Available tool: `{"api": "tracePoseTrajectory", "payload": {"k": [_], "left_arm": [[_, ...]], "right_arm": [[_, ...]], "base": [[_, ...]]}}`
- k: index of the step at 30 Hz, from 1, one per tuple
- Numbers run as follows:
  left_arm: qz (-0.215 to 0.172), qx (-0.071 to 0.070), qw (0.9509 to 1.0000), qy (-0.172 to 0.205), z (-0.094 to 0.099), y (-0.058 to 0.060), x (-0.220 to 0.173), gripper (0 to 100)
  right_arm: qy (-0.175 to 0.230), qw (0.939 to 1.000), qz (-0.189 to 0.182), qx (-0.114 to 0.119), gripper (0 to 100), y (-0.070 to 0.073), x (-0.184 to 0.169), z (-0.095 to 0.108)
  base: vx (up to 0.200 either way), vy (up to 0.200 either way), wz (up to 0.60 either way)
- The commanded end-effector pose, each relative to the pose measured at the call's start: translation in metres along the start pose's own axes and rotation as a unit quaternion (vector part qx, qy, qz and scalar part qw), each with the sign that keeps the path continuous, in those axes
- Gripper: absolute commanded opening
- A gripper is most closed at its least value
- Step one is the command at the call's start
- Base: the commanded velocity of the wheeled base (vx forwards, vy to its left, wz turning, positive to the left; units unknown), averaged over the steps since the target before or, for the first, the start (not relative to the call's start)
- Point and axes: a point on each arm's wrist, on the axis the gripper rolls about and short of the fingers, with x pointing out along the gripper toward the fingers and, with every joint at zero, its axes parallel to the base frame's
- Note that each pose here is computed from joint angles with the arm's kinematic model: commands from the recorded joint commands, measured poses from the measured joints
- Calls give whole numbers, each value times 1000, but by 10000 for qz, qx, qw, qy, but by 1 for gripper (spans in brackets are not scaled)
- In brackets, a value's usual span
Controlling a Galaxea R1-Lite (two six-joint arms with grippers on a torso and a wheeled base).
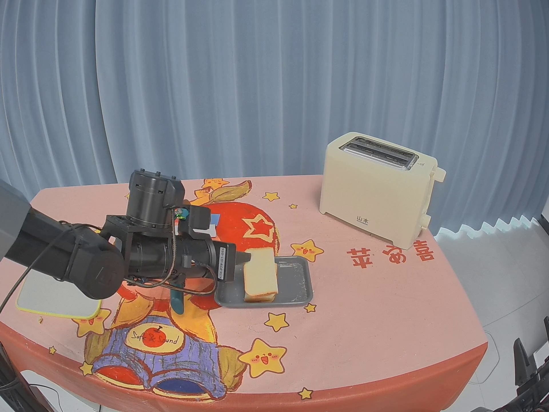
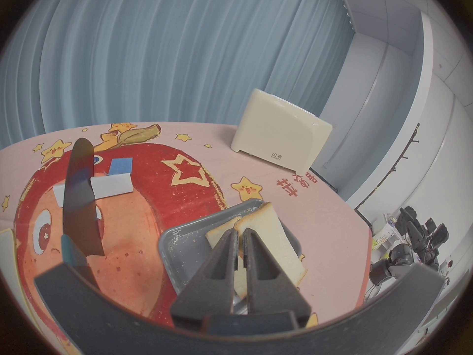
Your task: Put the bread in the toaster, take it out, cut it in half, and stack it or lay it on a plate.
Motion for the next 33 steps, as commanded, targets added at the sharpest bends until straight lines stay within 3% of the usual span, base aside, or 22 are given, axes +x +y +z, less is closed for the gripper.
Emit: {"api": "tracePoseTrajectory", "payload": {"k": [1, 8, 17, 18, 33], "left_arm": [[71, -36, 9998, 180, -7, 8, 13, 0], [97, 7, 9996, 254, -10, 11, 18, 0], [202, -47, 9995, 232, -9, 20, 16, 0], [191, -48, 9996, 212, -8, 19, 15, 100], [126, -22, 9998, 158, -8, 15, 12, 100]], "right_arm": [[6, 10000, 3, 0, 100, 0, 0, -5], [6, 10000, 3, 0, 100, 0, 0, -5], [6, 10000, 3, 0, 100, 0, 0, -5], [6, 10000, 3, 0, 100, 0, 0, -5], [6, 10000, 3, 0, 100, 0, 0, -5]], "base": [[0, 0, 0], [0, 0, 0], [0, 0, 0], [0, 0, 0], [0, 0, 0]]}}
